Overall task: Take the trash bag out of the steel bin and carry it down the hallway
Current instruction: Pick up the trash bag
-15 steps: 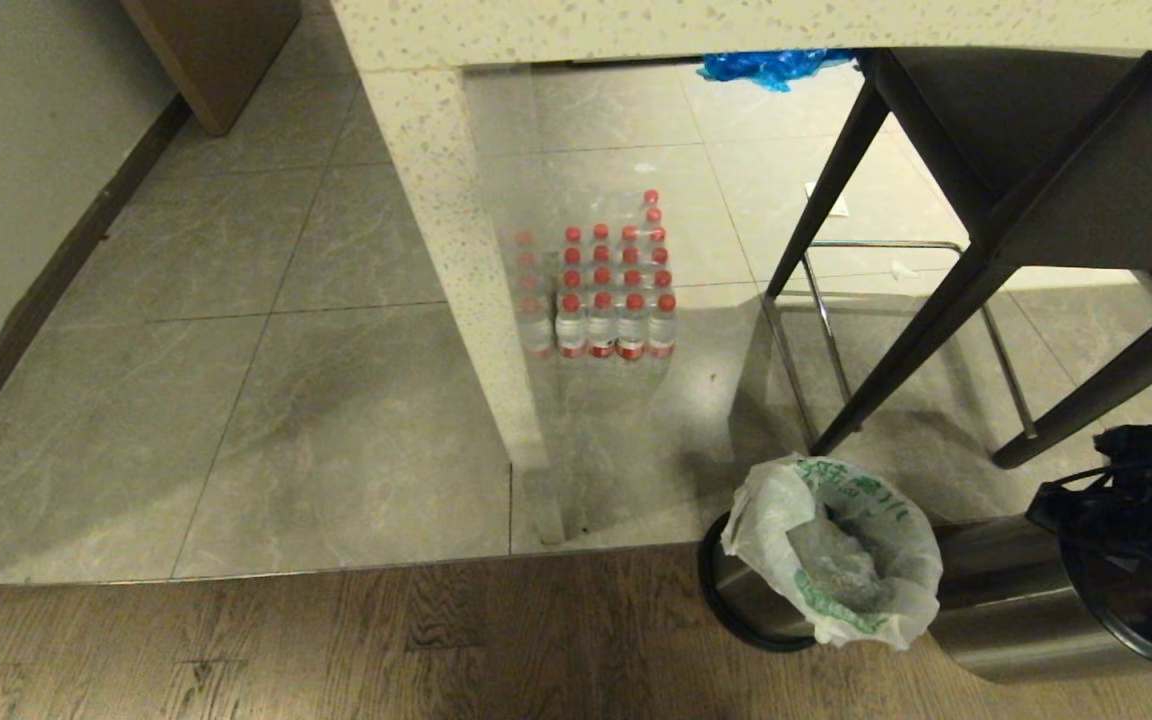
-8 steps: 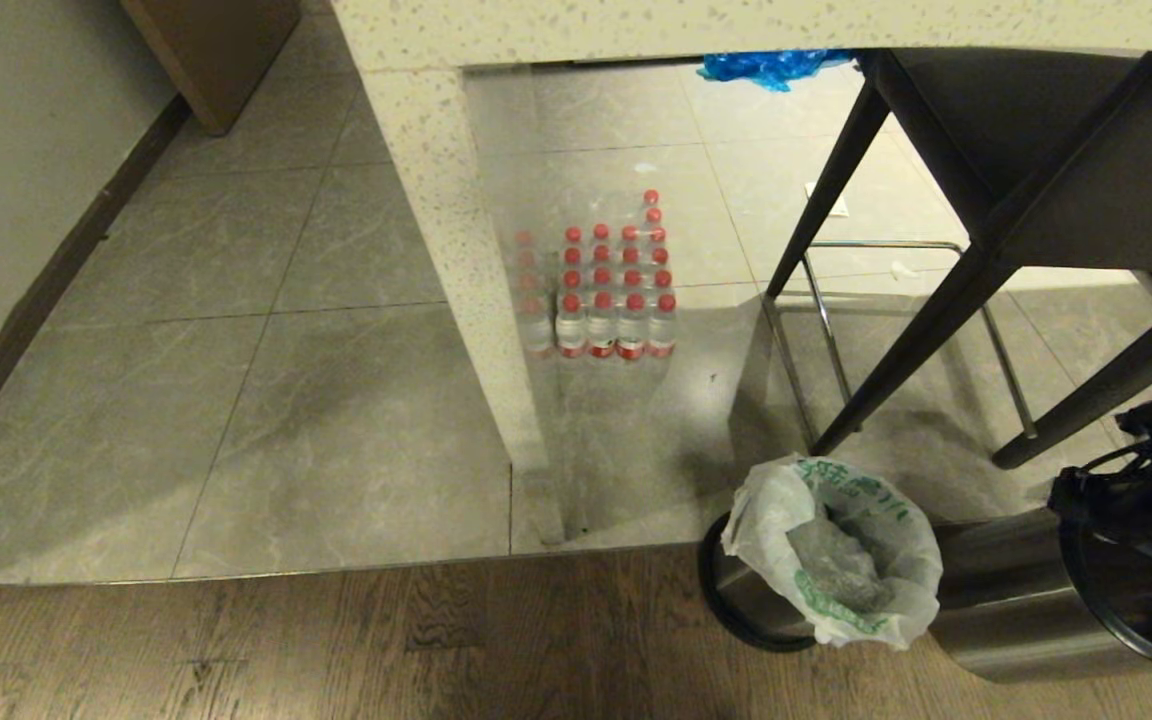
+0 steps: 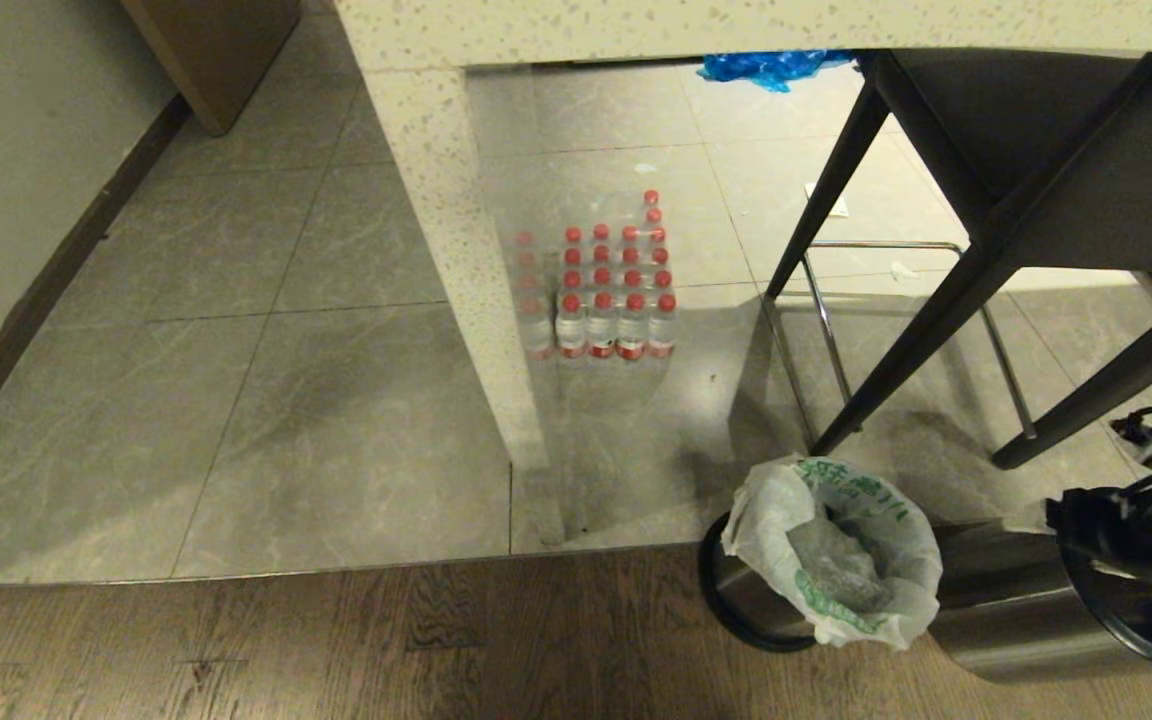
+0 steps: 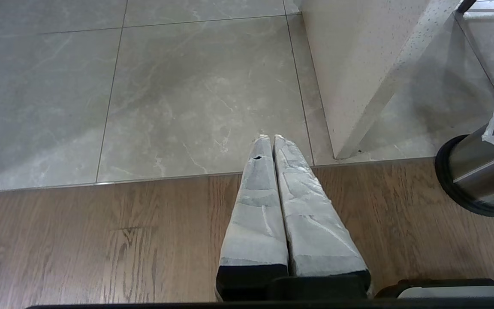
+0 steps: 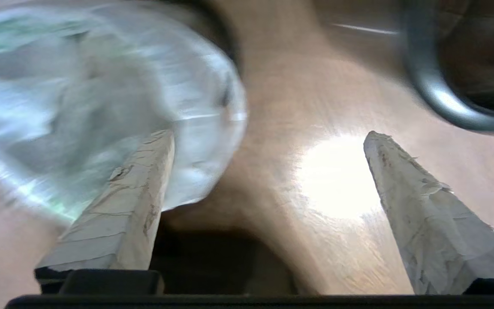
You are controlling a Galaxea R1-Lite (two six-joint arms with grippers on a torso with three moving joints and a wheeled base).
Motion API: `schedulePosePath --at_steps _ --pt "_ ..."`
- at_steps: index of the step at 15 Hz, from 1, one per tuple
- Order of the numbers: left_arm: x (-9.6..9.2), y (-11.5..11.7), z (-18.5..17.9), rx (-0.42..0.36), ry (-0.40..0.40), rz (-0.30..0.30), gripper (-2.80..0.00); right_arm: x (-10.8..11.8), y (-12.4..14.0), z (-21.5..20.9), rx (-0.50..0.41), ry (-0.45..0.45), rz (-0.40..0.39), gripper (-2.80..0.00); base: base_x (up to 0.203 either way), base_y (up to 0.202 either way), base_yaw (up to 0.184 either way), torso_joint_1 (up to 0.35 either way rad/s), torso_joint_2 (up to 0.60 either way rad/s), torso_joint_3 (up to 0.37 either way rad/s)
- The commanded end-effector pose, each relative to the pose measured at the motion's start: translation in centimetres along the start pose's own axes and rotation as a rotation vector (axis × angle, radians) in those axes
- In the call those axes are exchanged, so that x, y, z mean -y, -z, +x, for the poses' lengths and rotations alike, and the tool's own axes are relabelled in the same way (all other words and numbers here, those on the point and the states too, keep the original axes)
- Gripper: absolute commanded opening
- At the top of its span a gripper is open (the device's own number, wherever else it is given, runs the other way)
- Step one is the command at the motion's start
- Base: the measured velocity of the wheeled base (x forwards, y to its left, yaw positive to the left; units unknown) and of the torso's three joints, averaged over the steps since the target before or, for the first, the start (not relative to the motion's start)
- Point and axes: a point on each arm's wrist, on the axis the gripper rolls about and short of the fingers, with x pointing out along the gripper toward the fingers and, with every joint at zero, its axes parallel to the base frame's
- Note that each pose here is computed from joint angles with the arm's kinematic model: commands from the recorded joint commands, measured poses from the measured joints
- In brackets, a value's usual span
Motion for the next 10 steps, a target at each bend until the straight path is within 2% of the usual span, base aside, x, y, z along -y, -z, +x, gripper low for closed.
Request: schedulePosePath --at_steps 1,4,10 --pt "0.0 0.0 0.0 -0.003 0.000 -0.001 -2.80 -1.3 0.0 0.2 -0.009 -0.073 -0.032 0.00 0.000 0.000 0.000 0.000 0.00 0.000" --pt "0.0 0.0 0.0 -0.002 0.000 -0.001 -2.80 -2.9 0.7 2.4 -0.065 -0.120 -0.072 0.00 0.000 0.000 0.000 0.000 0.00 0.000" --pt "0.0 0.0 0.0 -0.002 0.000 -0.001 -2.80 -2.9 0.3 8.6 -0.062 -0.130 -0.097 0.00 0.000 0.000 0.000 0.000 0.00 0.000"
